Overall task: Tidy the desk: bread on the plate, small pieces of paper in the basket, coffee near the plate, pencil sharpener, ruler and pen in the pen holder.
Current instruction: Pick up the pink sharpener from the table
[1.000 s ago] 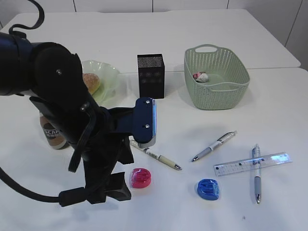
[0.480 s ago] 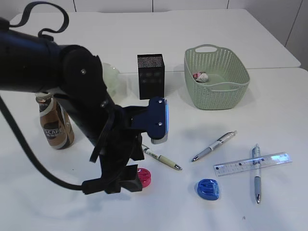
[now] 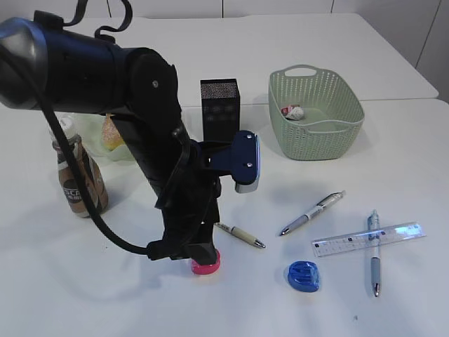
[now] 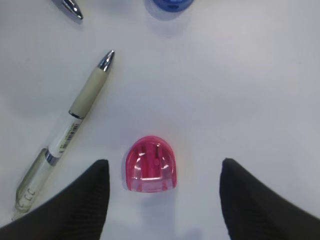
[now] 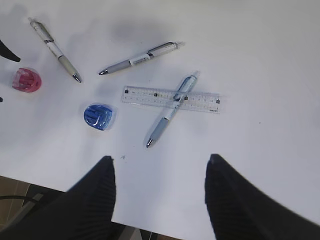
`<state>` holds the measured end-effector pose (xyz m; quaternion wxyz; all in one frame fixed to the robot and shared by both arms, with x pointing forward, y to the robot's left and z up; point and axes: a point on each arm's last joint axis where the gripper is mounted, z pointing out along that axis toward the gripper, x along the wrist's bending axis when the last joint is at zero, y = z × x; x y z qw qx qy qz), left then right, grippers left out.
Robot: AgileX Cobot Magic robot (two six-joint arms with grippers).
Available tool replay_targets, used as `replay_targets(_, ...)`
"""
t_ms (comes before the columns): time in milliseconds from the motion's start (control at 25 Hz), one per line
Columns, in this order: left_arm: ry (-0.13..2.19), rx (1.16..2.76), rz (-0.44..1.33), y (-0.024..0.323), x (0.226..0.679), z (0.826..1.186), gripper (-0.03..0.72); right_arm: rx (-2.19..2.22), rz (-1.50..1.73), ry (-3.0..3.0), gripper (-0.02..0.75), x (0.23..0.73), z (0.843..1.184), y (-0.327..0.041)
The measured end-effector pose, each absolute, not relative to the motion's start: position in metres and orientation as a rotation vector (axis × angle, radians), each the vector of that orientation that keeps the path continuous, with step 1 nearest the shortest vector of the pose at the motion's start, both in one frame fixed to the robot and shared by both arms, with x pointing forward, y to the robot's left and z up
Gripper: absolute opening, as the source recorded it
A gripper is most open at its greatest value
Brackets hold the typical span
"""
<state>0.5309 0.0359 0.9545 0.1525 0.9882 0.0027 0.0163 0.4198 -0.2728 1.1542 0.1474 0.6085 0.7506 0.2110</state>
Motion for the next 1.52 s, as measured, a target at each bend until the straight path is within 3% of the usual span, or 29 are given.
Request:
replay_targets(680,0.032,2.903,-0.051,0.039,0.537,0.918,0.484,1.746,0.606,2.163,0.449,0.42,1.154,-0.273)
replay_targets(1520,0.039,2.93,0.035,0.037,0.547,0.896,0.521,1.742,0.605,2.166,0.449,0.42,1.154,-0.273)
